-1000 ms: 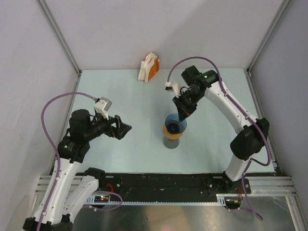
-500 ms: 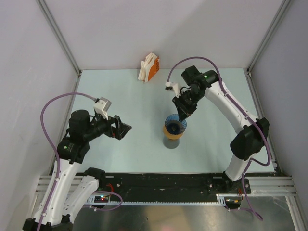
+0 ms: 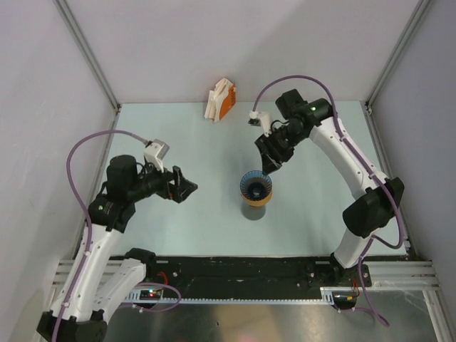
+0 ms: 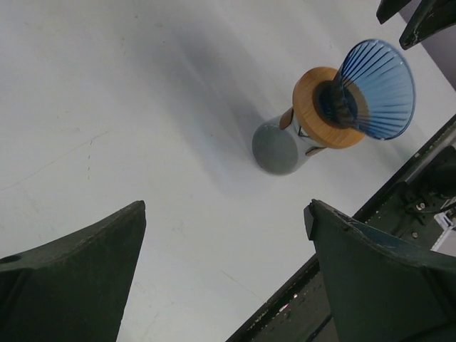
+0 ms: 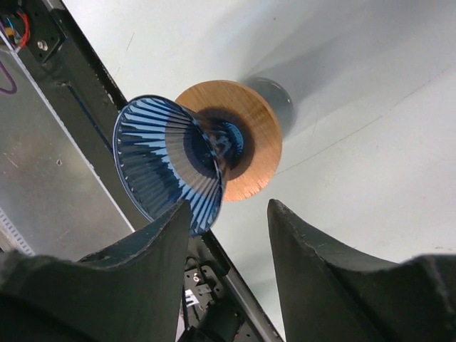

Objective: Place the coffee filter in the dripper
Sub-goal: Place the coffee dripper in the dripper holder, then adjust the coffee dripper in the dripper holder.

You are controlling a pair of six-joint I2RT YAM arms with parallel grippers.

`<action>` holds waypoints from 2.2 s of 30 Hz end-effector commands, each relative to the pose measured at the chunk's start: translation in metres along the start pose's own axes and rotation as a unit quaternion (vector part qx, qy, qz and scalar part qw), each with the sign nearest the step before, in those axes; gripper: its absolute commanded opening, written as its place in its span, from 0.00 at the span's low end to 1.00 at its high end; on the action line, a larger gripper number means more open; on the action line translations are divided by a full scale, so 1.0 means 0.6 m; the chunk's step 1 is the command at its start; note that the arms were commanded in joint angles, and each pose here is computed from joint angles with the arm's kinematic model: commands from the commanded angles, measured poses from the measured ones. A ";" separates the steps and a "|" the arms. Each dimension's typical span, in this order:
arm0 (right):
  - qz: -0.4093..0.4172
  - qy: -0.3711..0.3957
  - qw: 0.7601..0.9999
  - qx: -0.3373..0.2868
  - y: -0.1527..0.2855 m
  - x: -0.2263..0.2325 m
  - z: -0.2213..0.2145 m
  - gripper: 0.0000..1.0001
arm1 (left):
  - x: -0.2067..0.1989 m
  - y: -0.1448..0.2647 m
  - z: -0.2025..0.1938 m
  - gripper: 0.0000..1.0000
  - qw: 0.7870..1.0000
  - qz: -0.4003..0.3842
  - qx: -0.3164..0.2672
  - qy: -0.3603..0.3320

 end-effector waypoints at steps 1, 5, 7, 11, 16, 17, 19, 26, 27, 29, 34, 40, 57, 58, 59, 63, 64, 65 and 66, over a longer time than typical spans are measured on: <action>0.036 -0.036 0.999 0.000 0.073 0.026 -0.047 0.53 | -0.031 -0.010 0.061 0.99 0.998 -0.052 -0.019 -0.015; 0.064 -0.060 0.995 -0.052 0.089 0.015 -0.050 0.57 | -0.070 -0.043 0.080 0.99 0.995 -0.095 -0.004 -0.041; 0.076 -0.062 0.992 -0.077 0.094 0.022 -0.052 0.60 | -0.086 -0.062 0.084 0.99 0.993 -0.112 0.003 -0.048; 0.080 -0.060 0.989 -0.113 0.083 0.035 -0.059 0.64 | -0.100 -0.105 0.079 0.98 0.990 -0.130 0.036 -0.044; 0.064 -0.071 0.988 -0.124 0.053 0.034 -0.066 0.62 | -0.122 -0.150 0.060 0.96 0.984 -0.156 0.073 -0.038; 0.062 -0.075 0.988 -0.123 0.047 0.033 -0.066 0.61 | -0.126 -0.159 0.055 0.95 0.983 -0.161 0.080 -0.036; 0.059 -0.084 0.987 -0.120 0.038 0.028 -0.064 0.60 | -0.131 -0.173 0.048 0.93 0.981 -0.166 0.092 -0.030; 0.057 -0.117 0.986 -0.108 0.010 0.008 -0.059 0.52 | -0.134 -0.204 0.043 0.85 0.981 -0.161 0.107 -0.016; 0.057 -0.120 0.985 -0.107 0.007 0.006 -0.057 0.52 | -0.134 -0.207 0.042 0.85 0.980 -0.162 0.110 -0.013; 0.056 -0.127 0.984 -0.108 0.003 0.002 -0.055 0.50 | -0.136 -0.213 0.042 0.84 0.979 -0.166 0.116 -0.005; 0.055 -0.143 0.982 -0.112 -0.003 -0.010 -0.052 0.46 | -0.140 -0.229 0.041 0.77 0.976 -0.177 0.129 0.010; 0.048 -0.154 0.981 -0.112 -0.007 -0.023 -0.051 0.36 | -0.144 -0.241 0.042 0.73 0.973 -0.184 0.135 0.021; 0.040 -0.164 0.981 -0.100 -0.021 -0.036 -0.052 0.23 | -0.148 -0.262 0.032 0.56 0.968 -0.195 0.152 0.038; 0.038 -0.161 0.981 -0.099 -0.022 -0.035 -0.053 0.23 | -0.148 -0.263 0.030 0.55 0.968 -0.195 0.154 0.039; 0.035 -0.159 0.982 -0.097 -0.024 -0.035 -0.053 0.23 | -0.149 -0.264 0.027 0.54 0.967 -0.196 0.156 0.039; 0.026 -0.154 0.983 -0.093 -0.028 -0.036 -0.056 0.21 | -0.150 -0.270 0.013 0.50 0.966 -0.196 0.166 0.040; 0.025 -0.154 0.984 -0.092 -0.028 -0.037 -0.056 0.21 | -0.150 -0.271 0.011 0.49 0.965 -0.195 0.168 0.040; 0.023 -0.153 0.984 -0.092 -0.029 -0.037 -0.057 0.20 | -0.150 -0.272 0.006 0.47 0.965 -0.195 0.171 0.040; 0.022 -0.153 0.984 -0.091 -0.030 -0.038 -0.058 0.19 | -0.148 -0.274 0.004 0.45 0.965 -0.194 0.171 0.040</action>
Point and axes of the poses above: each gripper's point midway between its finger pads, its own y axis back along the fingers, its own x axis along the line the jaws close on, z = x × y, the point moved 5 cm from there along y, back along the fingers, and after that the axes turned 2 degrees about y, right-handed, at the moved point
